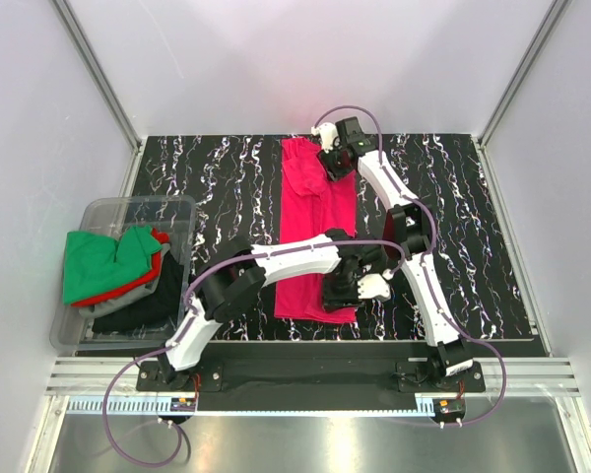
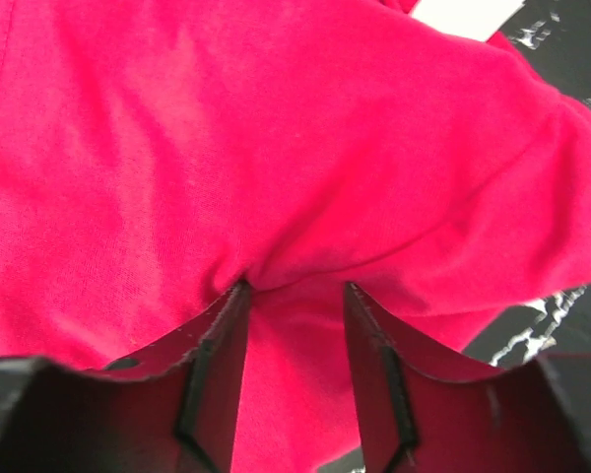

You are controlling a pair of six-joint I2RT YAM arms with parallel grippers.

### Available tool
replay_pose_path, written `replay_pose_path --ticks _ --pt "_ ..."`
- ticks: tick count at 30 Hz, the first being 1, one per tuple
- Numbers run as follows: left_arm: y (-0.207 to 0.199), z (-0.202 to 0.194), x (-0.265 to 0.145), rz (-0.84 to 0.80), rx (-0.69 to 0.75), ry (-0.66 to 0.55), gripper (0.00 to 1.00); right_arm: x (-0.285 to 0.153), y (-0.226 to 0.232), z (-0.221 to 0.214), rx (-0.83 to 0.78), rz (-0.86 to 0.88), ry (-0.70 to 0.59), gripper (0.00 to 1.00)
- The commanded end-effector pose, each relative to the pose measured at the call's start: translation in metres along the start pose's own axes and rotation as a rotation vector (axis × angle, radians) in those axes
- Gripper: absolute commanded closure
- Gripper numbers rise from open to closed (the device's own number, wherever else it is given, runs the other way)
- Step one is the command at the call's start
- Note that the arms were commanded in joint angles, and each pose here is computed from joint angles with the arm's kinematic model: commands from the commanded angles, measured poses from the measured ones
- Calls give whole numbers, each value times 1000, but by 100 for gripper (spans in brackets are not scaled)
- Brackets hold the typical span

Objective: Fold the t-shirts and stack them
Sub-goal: Fold the tshirt

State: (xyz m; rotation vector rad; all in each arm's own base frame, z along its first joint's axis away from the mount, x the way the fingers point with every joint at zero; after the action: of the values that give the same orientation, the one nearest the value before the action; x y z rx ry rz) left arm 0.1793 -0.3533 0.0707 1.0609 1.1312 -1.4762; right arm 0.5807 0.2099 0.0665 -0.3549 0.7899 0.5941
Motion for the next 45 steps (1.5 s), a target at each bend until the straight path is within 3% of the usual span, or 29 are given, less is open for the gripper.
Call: replay_pose_path --ticks 1,2,4,5,6,8,10,13,14,15,17,20,23,29,36,41,45 --pt "0 22 -50 127 15 -147 56 -68 -10 63 3 -86 -150 49" --pt "-6 24 -84 183 26 -212 54 -85 -15 72 27 -98 -176 47" --pt "-11 14 -113 267 20 -241 50 -140 -16 96 136 -90 -263 46" --pt "-16 9 -145 346 -1 -301 49 -190 -20 114 177 -91 -346 46" --pt "-19 0 -152 367 -27 -314 46 -184 -12 93 283 -49 -290 45" --pt "-26 -10 -181 429 -68 -397 44 -204 1 85 359 20 -310 45" --pt "-25 -29 -190 473 -209 -447 43 -224 33 49 478 132 -240 44" --pt "-15 -59 -175 403 -519 -484 42 -241 81 -17 636 282 -70 44" --pt "-9 -71 -172 333 -682 -527 43 -256 92 -30 669 308 -50 44" --pt "-7 -86 -156 284 -775 -503 43 -249 109 -68 763 333 73 44" --pt "7 -109 -145 178 -1004 -550 44 -258 132 -99 849 401 199 46" --pt "12 -137 -108 29 -1235 -517 44 -252 165 -174 1030 413 472 46" --pt "13 -143 -88 -45 -1340 -521 43 -252 176 -203 1099 382 557 46" --pt "-3 -149 -46 -145 -1466 -523 40 -256 190 -246 1133 288 704 44" --pt "-7 -147 -24 -156 -1504 -532 38 -248 212 -247 1062 330 738 43" --pt "-15 -143 -15 -161 -1508 -508 47 -235 222 -247 1033 333 773 43" --pt "-21 -146 -14 -156 -1515 -507 49 -228 226 -244 1024 330 763 44"
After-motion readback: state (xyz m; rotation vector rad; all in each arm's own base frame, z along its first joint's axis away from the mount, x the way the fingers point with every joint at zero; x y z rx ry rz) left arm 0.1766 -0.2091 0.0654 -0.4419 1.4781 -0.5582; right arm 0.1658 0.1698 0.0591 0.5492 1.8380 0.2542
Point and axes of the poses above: each gripper's point midway between its finger pads, its own x axis out along the fingers, its own y axis along the line the jaws close on, z = x × y, the point moved 5 cm from there along -x, back along the fingers, and after that the axes turned 4 degrees about x, right-handed, at the moved point
